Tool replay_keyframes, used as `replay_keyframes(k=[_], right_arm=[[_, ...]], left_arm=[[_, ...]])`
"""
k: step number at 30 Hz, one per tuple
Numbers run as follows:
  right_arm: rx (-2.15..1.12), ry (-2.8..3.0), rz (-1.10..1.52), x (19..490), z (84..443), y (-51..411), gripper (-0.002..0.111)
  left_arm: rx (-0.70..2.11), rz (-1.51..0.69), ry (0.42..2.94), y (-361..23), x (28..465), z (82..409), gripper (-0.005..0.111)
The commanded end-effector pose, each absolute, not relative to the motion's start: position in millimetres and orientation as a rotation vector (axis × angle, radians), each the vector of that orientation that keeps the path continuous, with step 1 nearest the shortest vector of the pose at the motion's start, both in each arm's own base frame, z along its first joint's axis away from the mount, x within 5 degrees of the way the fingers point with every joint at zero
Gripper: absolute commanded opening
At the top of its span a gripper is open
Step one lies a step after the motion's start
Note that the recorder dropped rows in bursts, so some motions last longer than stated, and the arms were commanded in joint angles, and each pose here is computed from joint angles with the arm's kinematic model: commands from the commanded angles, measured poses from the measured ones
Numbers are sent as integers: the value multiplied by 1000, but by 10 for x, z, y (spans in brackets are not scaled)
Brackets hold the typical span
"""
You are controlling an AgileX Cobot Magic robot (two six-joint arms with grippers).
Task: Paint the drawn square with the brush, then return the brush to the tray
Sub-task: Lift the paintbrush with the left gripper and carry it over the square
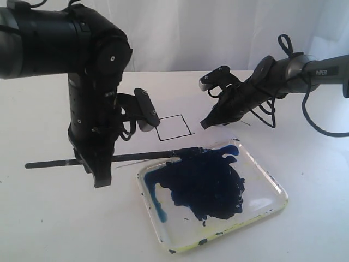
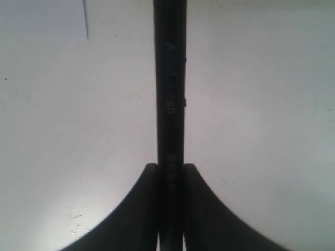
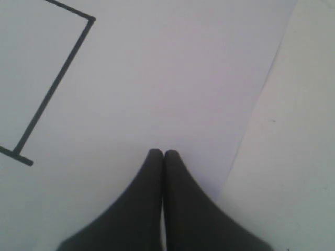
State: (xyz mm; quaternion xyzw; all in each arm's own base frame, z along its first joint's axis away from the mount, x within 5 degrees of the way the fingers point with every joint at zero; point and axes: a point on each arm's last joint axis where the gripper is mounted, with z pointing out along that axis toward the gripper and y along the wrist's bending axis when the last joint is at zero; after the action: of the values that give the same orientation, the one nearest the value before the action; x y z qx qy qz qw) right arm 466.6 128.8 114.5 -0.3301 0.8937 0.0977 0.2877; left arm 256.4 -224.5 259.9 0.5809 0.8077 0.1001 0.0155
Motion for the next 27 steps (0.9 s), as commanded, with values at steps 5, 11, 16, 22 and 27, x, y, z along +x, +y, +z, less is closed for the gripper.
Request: replay_keyframes(k=[5, 11, 16, 22, 27], right_arm=[[-922, 2413, 267, 4641, 1060, 1280, 0], [-923, 2414, 269, 4639, 1059, 1281, 0], [-923, 2414, 269, 4639, 1059, 1281, 0], [-922, 2413, 267, 4641, 1060, 1280, 0], [-893, 2420, 270, 4647, 1062, 1279, 0]], left_arm=[[1806, 348, 2630, -1902, 2716, 2647, 0], [1722, 355, 2653, -1741, 2859, 2647, 0], [1637, 341, 2588, -1660, 3026, 2641, 0], [1603, 341, 2587, -1664, 3246, 2560, 0], [1577, 341, 2580, -1749, 3453, 2547, 0]])
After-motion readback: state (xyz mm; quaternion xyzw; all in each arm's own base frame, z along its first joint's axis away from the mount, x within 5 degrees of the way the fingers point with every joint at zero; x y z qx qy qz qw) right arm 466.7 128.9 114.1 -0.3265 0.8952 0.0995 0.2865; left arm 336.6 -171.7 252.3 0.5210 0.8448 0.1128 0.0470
